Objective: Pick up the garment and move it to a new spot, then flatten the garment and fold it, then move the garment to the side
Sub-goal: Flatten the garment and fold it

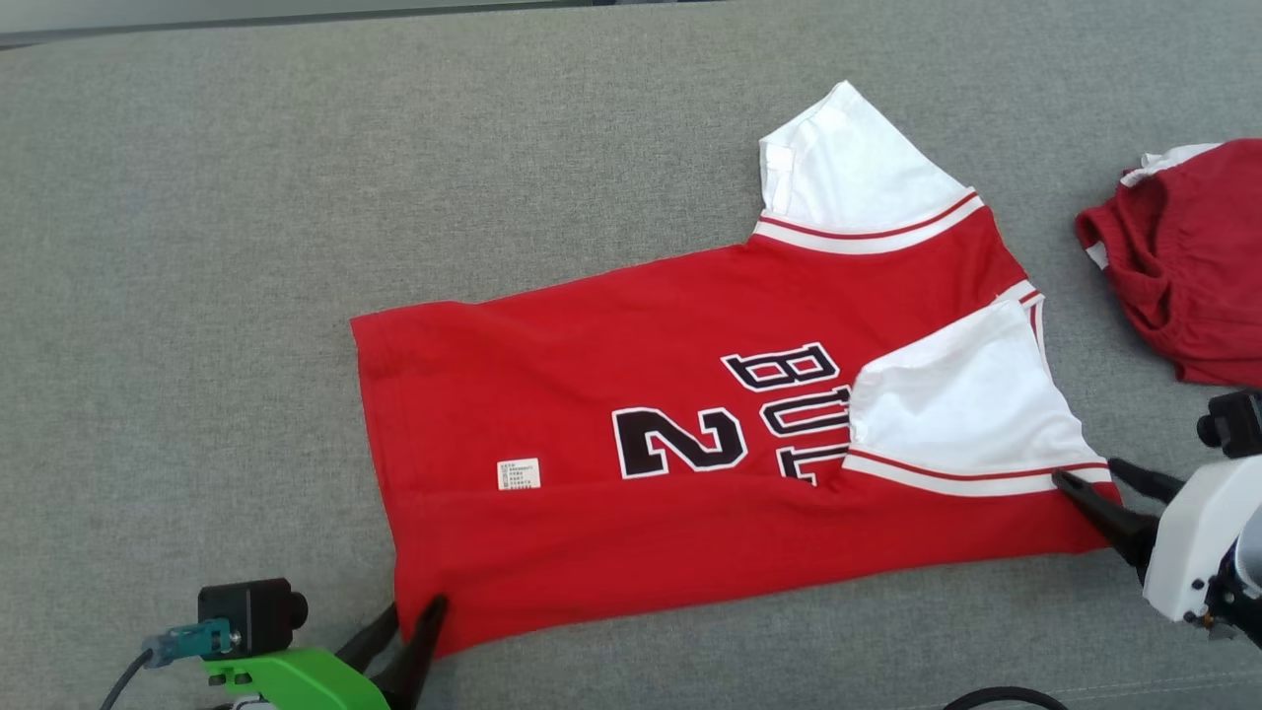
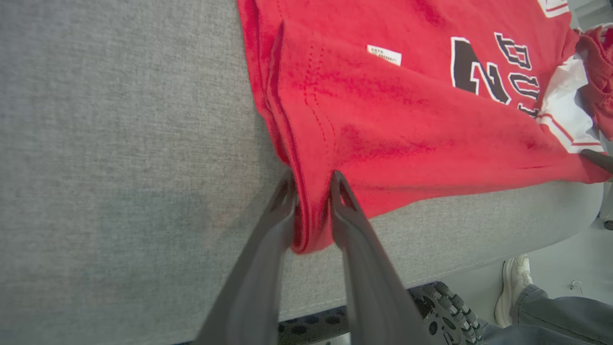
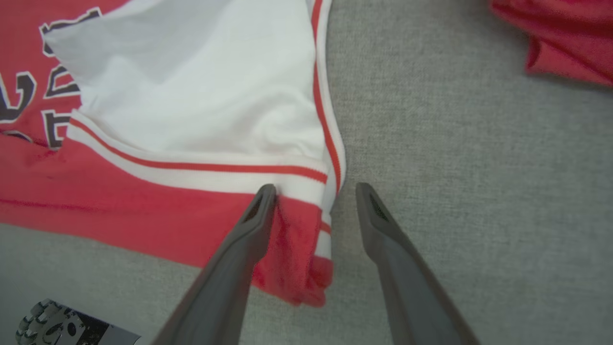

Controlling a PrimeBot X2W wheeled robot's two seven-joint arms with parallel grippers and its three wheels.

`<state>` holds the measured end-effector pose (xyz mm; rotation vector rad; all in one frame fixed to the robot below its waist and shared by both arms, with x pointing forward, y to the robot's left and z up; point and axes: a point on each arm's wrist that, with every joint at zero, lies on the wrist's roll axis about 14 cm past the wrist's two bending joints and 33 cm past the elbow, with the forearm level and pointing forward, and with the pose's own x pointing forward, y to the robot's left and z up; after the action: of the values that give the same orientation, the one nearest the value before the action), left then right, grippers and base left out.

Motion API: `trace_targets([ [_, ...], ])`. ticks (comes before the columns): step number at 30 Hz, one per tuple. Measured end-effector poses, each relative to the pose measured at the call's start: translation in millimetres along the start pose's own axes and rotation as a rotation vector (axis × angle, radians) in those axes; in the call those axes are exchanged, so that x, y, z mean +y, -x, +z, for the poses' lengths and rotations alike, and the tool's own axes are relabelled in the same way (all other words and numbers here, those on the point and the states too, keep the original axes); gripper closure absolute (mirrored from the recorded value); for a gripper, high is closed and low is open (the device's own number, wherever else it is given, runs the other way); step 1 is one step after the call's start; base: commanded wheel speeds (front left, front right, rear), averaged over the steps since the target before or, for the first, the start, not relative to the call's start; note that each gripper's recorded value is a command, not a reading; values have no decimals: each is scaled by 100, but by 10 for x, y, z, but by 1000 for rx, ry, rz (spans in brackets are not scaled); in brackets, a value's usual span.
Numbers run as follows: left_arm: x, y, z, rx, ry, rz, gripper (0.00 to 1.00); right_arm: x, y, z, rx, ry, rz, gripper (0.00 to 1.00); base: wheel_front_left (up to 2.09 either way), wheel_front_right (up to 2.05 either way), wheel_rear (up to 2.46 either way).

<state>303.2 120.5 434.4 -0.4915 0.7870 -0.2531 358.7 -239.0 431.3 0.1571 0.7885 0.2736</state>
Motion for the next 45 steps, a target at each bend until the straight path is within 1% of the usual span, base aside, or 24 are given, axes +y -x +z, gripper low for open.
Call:
trace_targets([
  [2, 2, 11, 56, -11, -26, 0, 0, 30, -10, 169, -40, 22, 9, 0, 0, 0, 0],
  [3, -4, 14, 110, -23, -43, -1, 0, 57, -15, 324, -75, 32, 18, 0, 0, 0, 0],
  [6, -49, -21, 348, -66, -91, -20, 0, 91, -4, 932, -223, 89, 27, 0, 0, 0, 0],
  [8, -79, -112, 580, -109, -132, -26, 0, 94, -30, 1260, -290, 132, 19, 0, 0, 0, 0],
  [10, -74, -244, 782, -139, -173, -16, 0, 84, -124, 1530, -335, 158, 3, 0, 0, 0, 0],
  [12, -118, -433, 912, -152, -168, -24, 0, 93, -278, 1740, -356, 191, -14, 0, 0, 0, 0],
  [14, -104, -624, 1002, -150, -191, -11, 0, 157, -493, 1902, -371, 191, -10, 0, 0, 0, 0],
  [16, -16, -790, 1095, -153, -219, 24, 0, 280, -756, 1942, -346, 182, 20, 0, 0, 0, 0],
  [19, 71, -1014, 1059, -124, -213, 43, 0, 342, -1141, 1907, -284, 208, 22, 0, 0, 0, 0],
  [23, 161, -1128, 1035, -109, -209, 53, 0, 440, -1553, 1815, -222, 203, 39, 0, 0, 0, 0],
  [25, 202, -1146, 1045, -106, -227, 58, 0, 479, -1702, 1830, -216, 218, 41, 0, 0, 0, 0],
  [28, 244, -1156, 1033, -103, -224, 63, 0, 551, -1890, 1829, -213, 229, 54, 0, 0, 0, 0],
  [34, 348, -1133, 1046, -104, -228, 87, 0, 674, -2120, 1907, -238, 249, 76, 0, 0, 0, 0],
  [35, 378, -1126, 1049, -103, -232, 95, 0, 693, -2142, 1914, -241, 250, 81, 6, 0, 0, 0],
  [36, 400, -1121, 1054, -103, -233, 101, 0, 708, -2158, 1914, -243, 247, 87, 51, 0, 0, 0],
  [37, 411, -1120, 1060, -105, -231, 106, 0, 713, -2167, 1907, -243, 245, 89, 58, 0, 0, 0],
  [39, 428, -1112, 1072, -105, -247, 115, 0, 728, -2163, 1909, -246, 246, 94, 58, 0, 0, 0],
  [41, 441, -1112, 1083, -107, -239, 120, 0, 738, -2151, 1895, -244, 248, 99, 57, 0, 0, 0],
  [42, 442, -1115, 1085, -107, -237, 120, 0, 739, -2145, 1883, -241, 248, 100, 70, 0, 0, 0],
  [43, 435, -1120, 1101, -109, -235, 118, 0, 742, -2138, 1874, -239, 249, 102, 70, 0, 0, 0],
  [44, 432, -1127, 1109, -108, -230, 116, 0, 746, -2128, 1865, -236, 249, 104, 100, 0, 0, 0],
  [45, 435, -1137, 1118, -107, -223, 115, 0, 753, -2120, 1854, -232, 248, 108, 100, 0, 0, 0],
])
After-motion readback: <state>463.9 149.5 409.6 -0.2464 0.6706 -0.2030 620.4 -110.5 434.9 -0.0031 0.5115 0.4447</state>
